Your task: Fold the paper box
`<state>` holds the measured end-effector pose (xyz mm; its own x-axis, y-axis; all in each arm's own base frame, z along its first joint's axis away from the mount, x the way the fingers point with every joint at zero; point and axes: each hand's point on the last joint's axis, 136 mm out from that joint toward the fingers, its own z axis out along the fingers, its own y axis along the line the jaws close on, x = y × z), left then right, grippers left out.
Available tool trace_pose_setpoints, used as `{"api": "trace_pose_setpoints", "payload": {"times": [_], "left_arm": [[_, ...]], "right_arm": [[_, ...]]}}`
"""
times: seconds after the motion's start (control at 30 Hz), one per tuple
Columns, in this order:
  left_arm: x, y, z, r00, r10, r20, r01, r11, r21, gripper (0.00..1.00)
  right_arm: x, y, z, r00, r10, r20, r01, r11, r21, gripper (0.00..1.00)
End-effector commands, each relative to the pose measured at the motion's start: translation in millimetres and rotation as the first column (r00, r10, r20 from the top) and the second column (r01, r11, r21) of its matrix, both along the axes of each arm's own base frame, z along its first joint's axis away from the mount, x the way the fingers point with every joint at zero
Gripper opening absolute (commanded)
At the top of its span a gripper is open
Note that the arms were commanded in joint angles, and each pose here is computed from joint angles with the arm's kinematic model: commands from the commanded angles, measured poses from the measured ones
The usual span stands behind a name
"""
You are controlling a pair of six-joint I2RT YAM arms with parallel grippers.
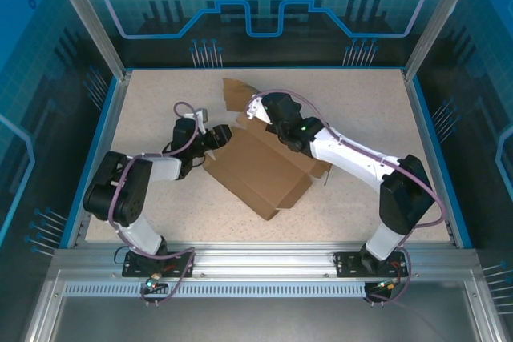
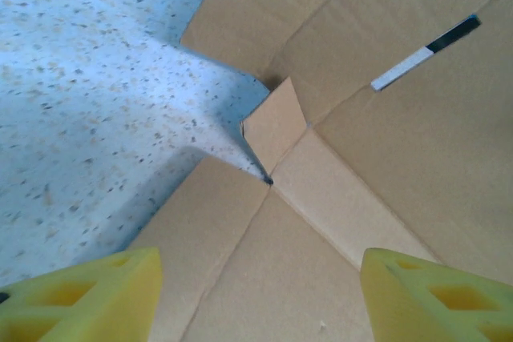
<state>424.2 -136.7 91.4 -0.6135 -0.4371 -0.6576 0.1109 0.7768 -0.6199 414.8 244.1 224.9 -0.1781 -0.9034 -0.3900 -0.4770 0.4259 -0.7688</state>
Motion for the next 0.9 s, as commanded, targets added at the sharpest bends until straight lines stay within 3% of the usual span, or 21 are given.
{"api": "trace_pose_setpoints", "payload": {"times": [0.0,0.23,0.37,0.53,0.7,0.87], "left_arm": [[7.3,-16.4,14.2,0.997,-0.049,0.065,0.052,0.998,-0.037,0.69],[6.1,-26.1,5.0,0.999,-0.054,0.005,0.052,0.989,0.139,0.76],[4.0,-13.9,-1.4,0.997,-0.005,-0.077,0.021,0.977,0.212,0.97],[0.5,2.0,0.5,0.994,0.051,-0.096,-0.021,0.958,0.287,0.99],[0.2,4.2,4.6,0.995,0.065,-0.082,-0.043,0.97,0.24,0.99],[5.9,-15.0,1.0,0.993,-0.053,-0.105,0.064,0.992,0.105,0.99]], "right_arm": [[-8.0,-13.2,3.9,0.999,-0.016,-0.038,0.018,0.999,0.032,0.08],[-8.4,-15.7,6.8,0.999,-0.022,-0.033,0.024,0.998,0.055,0.08],[-7.9,-15.5,5.0,0.999,-0.025,-0.036,0.027,0.998,0.057,0.07],[-7.0,-14.8,5.8,0.999,-0.026,-0.032,0.028,0.998,0.061,0.06],[-6.4,-12.9,5.2,0.999,-0.024,-0.032,0.026,0.997,0.073,0.06],[-6.4,-12.7,5.4,0.999,-0.024,-0.035,0.027,0.997,0.078,0.06]]}}
